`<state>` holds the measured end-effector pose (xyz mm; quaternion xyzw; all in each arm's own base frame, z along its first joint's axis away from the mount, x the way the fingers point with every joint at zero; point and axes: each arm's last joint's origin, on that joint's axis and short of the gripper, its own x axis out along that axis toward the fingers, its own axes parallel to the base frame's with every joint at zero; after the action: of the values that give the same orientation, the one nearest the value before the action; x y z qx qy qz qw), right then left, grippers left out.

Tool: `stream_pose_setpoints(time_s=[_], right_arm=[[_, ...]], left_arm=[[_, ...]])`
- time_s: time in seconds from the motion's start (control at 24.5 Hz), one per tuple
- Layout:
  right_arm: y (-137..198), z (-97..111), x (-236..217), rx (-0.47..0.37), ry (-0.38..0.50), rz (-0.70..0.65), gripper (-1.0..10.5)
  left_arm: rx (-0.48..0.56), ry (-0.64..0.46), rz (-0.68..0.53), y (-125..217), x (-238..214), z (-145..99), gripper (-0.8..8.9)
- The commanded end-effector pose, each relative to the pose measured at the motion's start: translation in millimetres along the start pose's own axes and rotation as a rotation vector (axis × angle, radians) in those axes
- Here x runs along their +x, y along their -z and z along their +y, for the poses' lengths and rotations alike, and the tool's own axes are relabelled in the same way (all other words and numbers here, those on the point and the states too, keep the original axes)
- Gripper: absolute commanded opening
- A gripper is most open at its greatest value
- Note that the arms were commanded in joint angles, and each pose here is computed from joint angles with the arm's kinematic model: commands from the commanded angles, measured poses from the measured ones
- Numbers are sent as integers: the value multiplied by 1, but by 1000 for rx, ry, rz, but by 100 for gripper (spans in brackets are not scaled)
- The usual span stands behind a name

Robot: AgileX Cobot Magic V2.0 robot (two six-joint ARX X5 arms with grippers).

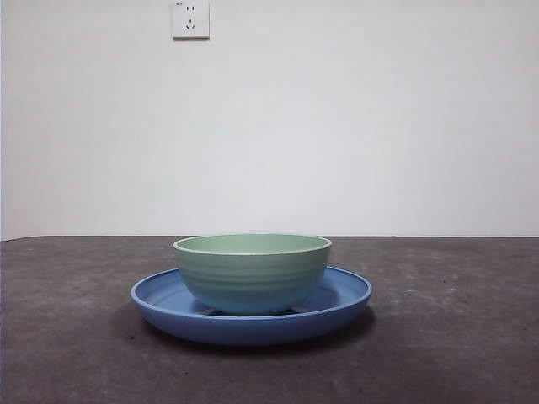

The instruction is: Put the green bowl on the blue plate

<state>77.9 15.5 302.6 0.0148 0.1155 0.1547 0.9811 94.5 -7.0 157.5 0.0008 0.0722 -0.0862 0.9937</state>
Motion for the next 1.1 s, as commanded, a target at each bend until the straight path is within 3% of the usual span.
stream_pose_setpoints(time_s=[0.04,0.2,0.41,0.81,1.1], right_arm=[[33,-8,13,-32,53,-154,26],[87,-19,28,-25,141,-173,26],[114,-28,35,-2,246,-130,26],[139,-34,44,5,292,-129,25],[139,-37,43,15,414,-127,26]], left_arm=[[3,0,26,7,2,0,20],[4,0,26,7,2,0,20],[4,0,26,7,2,0,20],[3,0,26,7,2,0,20],[3,0,26,7,2,0,20]])
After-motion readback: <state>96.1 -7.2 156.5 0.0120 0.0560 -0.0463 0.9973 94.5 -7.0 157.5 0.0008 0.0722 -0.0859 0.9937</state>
